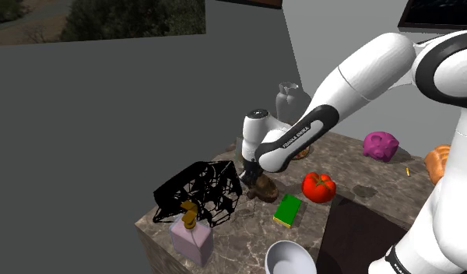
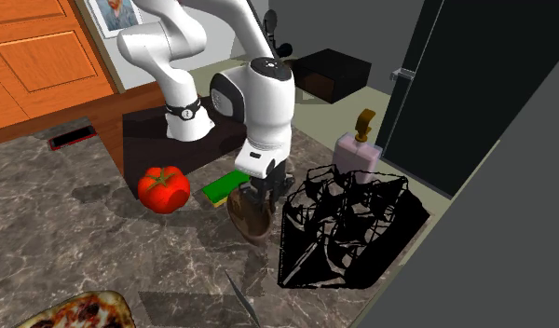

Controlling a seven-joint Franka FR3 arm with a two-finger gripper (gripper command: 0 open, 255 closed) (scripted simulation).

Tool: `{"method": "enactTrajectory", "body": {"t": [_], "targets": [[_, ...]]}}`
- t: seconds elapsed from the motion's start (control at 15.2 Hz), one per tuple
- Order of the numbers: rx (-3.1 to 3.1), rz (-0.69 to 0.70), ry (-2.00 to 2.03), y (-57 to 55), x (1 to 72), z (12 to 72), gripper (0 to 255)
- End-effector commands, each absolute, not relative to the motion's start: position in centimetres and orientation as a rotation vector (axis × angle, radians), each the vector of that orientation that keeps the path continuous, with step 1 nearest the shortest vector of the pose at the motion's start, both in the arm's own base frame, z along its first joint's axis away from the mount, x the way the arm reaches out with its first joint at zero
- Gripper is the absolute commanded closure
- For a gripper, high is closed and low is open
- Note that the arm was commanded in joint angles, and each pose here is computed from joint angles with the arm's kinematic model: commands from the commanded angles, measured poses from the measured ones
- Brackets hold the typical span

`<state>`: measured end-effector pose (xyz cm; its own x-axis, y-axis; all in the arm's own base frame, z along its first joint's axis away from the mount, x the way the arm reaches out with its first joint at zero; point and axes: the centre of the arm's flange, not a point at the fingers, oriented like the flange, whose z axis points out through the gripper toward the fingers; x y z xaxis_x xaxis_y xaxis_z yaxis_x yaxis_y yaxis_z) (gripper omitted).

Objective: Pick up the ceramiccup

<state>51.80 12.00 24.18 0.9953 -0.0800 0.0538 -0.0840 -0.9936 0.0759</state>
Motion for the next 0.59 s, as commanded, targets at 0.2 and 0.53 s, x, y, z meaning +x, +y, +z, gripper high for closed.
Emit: {"method": "enactTrajectory", "body": {"t": [0.2,0.53], "targets": [[3.06,0.075,-0.125,12.0,51.8,26.8,255],[3.06,0.075,-0.125,12.0,51.8,28.4,255]]}}
